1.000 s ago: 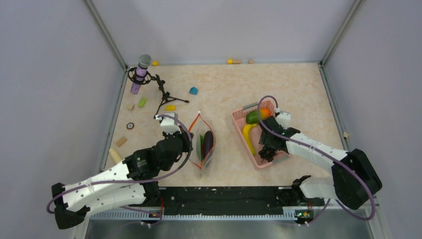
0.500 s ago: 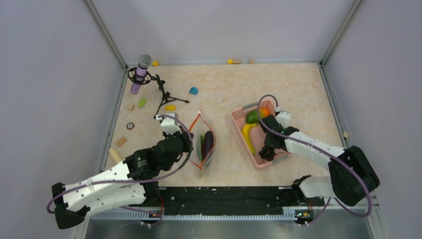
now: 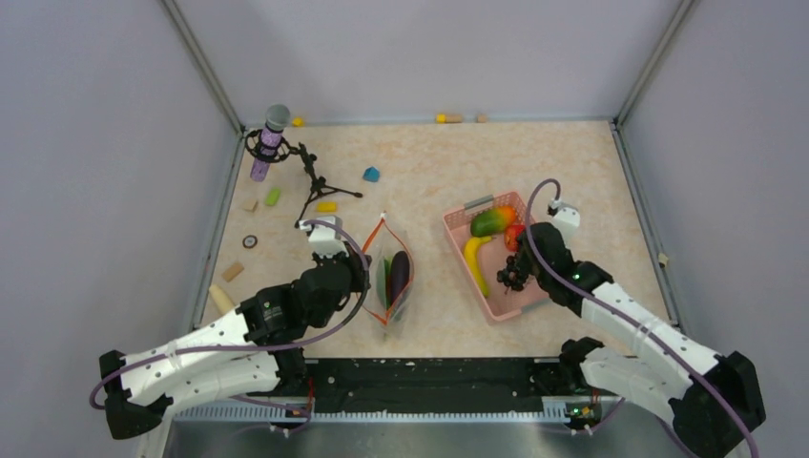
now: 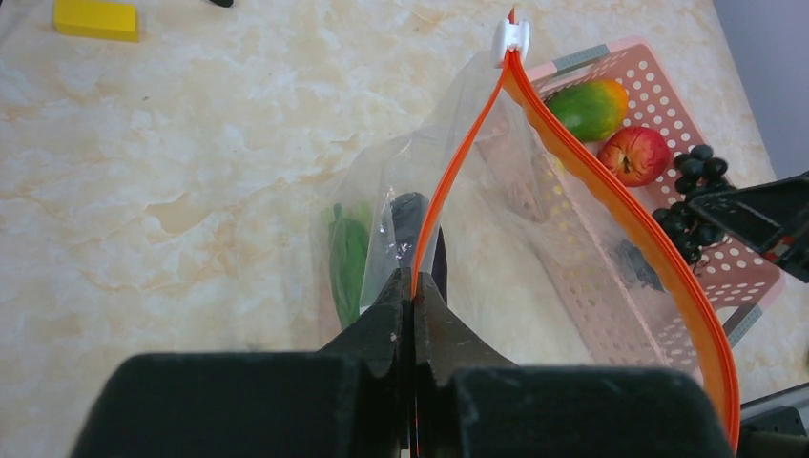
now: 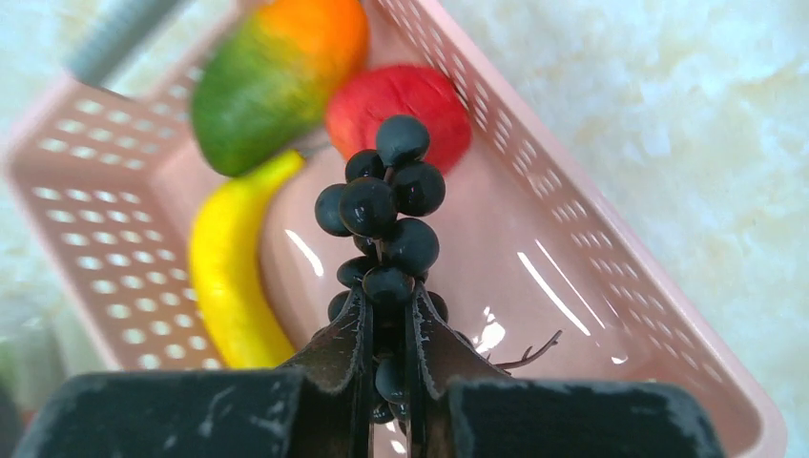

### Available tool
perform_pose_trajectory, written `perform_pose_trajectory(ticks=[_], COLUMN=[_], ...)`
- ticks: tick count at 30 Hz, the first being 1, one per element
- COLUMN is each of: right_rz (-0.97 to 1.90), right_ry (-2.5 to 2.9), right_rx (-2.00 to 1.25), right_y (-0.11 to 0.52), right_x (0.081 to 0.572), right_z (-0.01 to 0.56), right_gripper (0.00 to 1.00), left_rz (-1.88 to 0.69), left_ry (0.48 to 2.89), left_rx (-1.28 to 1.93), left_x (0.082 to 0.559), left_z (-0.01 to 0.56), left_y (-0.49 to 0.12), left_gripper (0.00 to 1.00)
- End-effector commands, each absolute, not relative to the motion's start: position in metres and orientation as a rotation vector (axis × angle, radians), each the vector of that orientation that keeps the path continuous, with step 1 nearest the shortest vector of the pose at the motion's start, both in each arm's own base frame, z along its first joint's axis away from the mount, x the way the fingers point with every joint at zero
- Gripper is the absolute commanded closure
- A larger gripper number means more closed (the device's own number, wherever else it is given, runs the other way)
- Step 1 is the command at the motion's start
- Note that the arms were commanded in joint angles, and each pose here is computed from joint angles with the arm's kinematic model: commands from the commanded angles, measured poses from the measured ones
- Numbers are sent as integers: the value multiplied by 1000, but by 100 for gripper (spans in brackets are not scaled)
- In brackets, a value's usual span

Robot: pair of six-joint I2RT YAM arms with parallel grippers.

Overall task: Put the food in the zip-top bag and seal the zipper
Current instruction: Pick up the fake fruit from the bin, then place the fake fruit in the zipper food storage bag.

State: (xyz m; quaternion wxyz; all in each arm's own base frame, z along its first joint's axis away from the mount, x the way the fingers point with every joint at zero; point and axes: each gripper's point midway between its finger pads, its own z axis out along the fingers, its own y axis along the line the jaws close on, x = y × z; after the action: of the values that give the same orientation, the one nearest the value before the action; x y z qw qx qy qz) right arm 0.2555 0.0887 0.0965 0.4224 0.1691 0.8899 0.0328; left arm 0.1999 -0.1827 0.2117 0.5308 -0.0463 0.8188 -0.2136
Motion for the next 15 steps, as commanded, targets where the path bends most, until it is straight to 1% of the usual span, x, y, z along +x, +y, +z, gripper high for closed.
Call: perform_pose_trajectory(ticks=[1, 9, 15], right_rz=[213, 398, 605], right_ry=[2042, 1782, 1631], right_rx=[398, 329, 167], right_y=[93, 99, 130], right_x=[269, 268, 263], right_z=[145, 225, 287], right_gripper=[100, 100, 100], left_rz=[-550, -560, -567], left_ry=[1930, 1930, 1935], left_rx=[-114, -105, -98], left_x=[200, 200, 199], left_z=[219, 220, 220], left_y=[-186, -187, -189], left_gripper=[100, 100, 100])
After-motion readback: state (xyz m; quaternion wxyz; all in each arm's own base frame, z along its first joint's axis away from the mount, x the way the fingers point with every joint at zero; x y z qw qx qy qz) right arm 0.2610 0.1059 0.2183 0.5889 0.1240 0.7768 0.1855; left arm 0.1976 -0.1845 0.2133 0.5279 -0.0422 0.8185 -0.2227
